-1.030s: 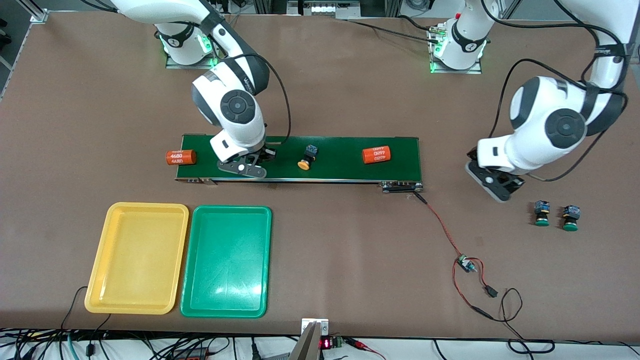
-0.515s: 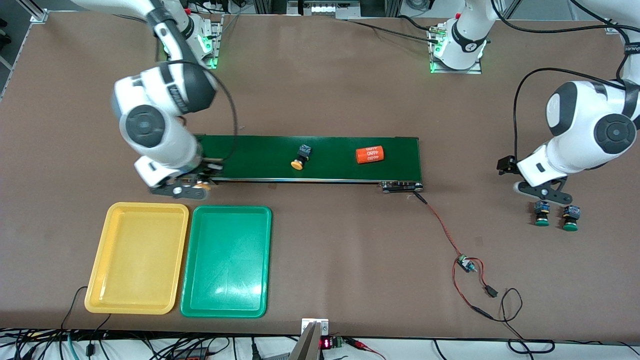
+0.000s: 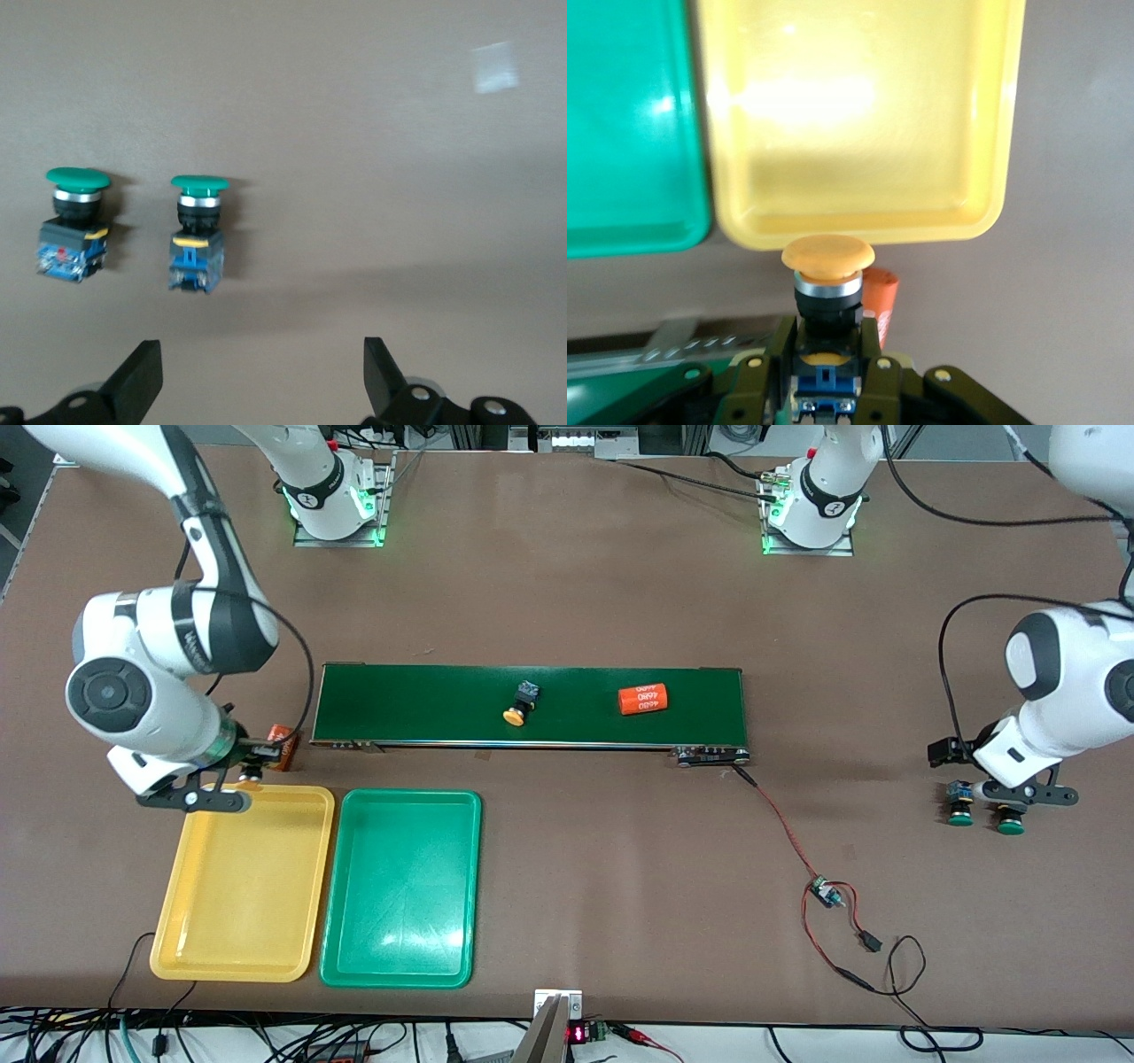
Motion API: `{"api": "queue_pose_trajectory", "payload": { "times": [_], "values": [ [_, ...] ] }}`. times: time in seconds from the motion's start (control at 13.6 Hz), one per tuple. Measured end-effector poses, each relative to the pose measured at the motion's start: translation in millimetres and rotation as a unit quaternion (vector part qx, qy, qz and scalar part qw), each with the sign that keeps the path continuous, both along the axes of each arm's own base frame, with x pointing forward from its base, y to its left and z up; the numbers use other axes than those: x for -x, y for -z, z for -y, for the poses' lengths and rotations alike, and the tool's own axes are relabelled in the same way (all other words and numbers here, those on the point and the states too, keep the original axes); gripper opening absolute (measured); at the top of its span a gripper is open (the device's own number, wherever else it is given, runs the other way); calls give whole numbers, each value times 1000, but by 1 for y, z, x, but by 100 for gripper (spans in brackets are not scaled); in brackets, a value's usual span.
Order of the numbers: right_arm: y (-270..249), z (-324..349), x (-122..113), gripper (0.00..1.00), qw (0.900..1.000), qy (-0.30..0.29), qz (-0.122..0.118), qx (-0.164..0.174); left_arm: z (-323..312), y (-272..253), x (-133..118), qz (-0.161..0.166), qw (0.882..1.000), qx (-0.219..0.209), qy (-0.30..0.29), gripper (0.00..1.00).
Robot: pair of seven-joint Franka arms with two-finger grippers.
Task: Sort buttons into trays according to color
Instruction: 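Carry the yellow button over the yellow tray while the left gripper reaches green buttons, then drop the yellow button into the yellow tray while the left gripper grasps a green button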
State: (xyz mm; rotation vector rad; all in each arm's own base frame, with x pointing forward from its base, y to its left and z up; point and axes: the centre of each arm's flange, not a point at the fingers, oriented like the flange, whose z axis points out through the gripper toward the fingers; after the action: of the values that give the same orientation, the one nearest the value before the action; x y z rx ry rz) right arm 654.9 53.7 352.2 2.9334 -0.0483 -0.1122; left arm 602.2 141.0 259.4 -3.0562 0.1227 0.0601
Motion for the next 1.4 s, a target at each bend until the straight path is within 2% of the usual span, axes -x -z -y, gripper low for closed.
{"api": "queue_pose_trajectory", "payload": {
  "times": [0.22,0.37,0.51,0.74,0.96,1.1,1.4],
  "values": [
    [40,32,-17,33,999,-24,30,35,-20,33,-2,13,1000,-6,20,100],
    [73,50,-27,33,997,-39,53,45,-26,46,0,10,999,-7,31,100],
    [101,73,-33,33,995,-50,71,57,-25,50,-5,27,998,-10,50,100],
    [125,91,-36,33,993,-58,83,59,-30,57,-8,45,996,-17,77,100],
    [136,90,-37,33,993,-62,89,53,-33,72,-5,41,996,-18,79,100],
    [139,89,-37,36,992,-64,93,51,-35,80,-3,39,996,-18,78,95],
    [139,94,-37,71,992,-61,95,51,-35,89,-2,35,996,-17,78,53]
  ]
}}
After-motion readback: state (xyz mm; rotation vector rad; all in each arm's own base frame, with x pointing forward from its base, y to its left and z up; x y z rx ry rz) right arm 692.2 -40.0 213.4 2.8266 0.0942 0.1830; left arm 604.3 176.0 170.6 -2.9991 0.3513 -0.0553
